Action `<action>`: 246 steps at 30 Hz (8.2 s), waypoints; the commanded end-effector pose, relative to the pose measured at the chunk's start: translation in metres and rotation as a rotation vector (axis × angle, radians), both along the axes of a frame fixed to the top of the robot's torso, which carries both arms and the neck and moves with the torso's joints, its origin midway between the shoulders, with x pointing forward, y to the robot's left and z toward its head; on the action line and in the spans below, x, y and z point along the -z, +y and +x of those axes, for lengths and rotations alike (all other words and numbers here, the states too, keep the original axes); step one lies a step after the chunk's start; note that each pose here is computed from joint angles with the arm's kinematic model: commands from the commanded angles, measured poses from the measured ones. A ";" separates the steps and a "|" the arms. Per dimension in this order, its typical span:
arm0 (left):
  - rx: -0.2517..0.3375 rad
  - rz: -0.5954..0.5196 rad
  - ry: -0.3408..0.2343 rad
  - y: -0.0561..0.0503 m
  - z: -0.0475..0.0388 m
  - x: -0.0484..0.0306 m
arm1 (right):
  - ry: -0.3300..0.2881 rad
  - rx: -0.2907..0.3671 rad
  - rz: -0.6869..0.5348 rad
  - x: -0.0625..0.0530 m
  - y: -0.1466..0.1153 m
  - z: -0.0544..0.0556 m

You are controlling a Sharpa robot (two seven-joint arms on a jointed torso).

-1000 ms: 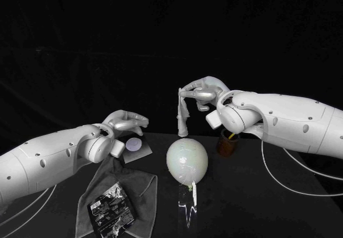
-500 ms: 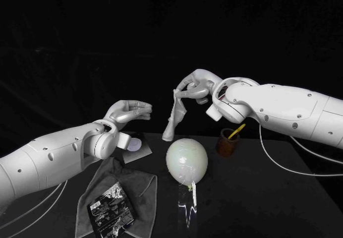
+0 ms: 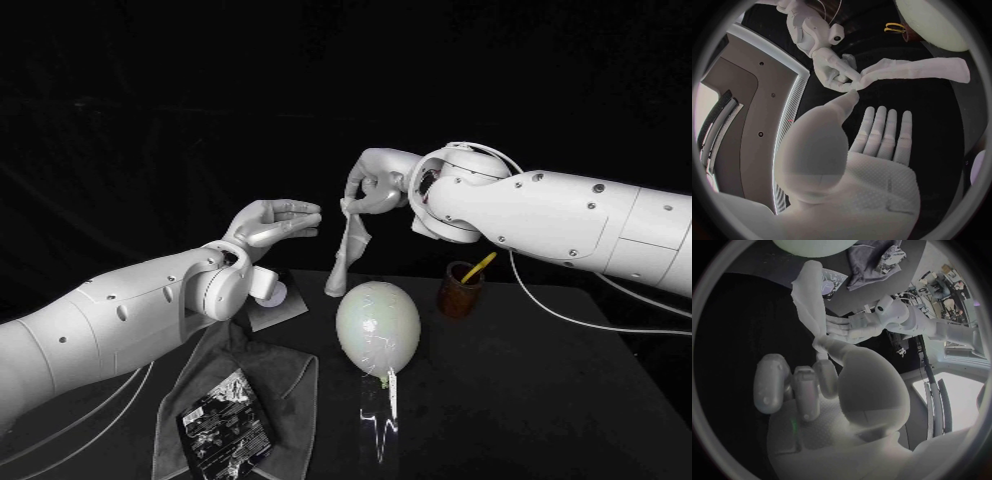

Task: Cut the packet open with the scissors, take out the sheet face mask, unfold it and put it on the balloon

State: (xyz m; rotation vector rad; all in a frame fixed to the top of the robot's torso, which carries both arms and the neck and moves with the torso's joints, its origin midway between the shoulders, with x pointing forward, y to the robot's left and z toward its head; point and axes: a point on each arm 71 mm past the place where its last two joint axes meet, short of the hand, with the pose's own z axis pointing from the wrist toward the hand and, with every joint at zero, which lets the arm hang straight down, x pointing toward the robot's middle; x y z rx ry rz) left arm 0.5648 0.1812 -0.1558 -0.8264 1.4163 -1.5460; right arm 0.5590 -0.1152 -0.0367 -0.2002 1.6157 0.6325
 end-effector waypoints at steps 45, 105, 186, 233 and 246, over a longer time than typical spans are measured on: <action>0.190 0.075 0.021 -0.039 0.0044 0.0048 | -0.169 -0.102 -0.108 -0.007 0.025 -0.015; 0.046 -0.090 0.040 -0.025 0.0110 0.0004 | -0.130 -0.077 -0.130 -0.002 0.020 -0.007; 0.104 0.069 0.014 -0.022 0.0150 -0.0162 | -0.130 -0.048 -0.142 0.002 0.012 -0.001; 0.087 -0.025 0.098 -0.019 0.0186 -0.0212 | -0.177 -0.068 -0.104 -0.001 0.017 -0.004; 0.128 0.004 0.129 -0.023 0.0177 -0.0173 | -0.185 -0.072 -0.097 -0.001 0.017 -0.006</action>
